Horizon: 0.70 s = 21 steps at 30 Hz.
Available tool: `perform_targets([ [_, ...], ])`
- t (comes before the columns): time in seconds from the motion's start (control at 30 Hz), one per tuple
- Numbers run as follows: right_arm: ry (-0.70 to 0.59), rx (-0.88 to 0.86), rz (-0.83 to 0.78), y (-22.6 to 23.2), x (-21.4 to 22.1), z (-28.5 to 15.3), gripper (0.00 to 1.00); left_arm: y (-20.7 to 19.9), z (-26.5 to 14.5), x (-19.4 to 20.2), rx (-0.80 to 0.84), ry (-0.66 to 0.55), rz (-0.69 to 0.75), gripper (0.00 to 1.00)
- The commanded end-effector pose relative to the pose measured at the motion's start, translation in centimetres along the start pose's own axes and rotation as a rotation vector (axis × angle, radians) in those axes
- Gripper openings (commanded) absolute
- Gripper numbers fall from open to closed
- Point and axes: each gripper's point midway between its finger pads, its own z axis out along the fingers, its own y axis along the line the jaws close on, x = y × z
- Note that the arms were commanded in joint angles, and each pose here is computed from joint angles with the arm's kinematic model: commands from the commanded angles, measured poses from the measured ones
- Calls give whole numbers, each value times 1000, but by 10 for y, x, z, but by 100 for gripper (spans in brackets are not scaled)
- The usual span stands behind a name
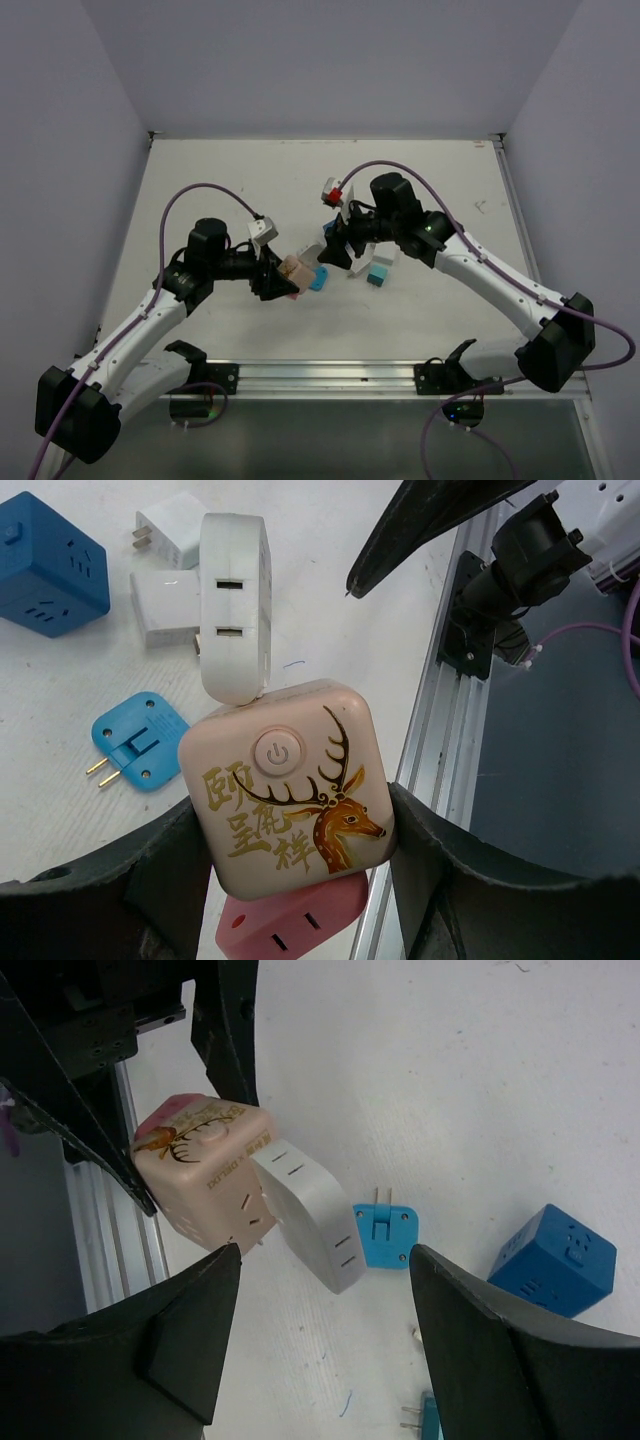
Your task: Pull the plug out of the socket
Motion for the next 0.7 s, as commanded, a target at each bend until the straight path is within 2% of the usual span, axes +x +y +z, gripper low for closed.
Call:
perform_targets([
  [0.0, 3, -91, -51, 8, -12, 1, 72, -2, -1, -14, 8, -55, 102, 0],
  [0.67, 86, -284, -103, 18, -5, 21, 62, -6, -2, -15, 23, -62, 121, 0],
])
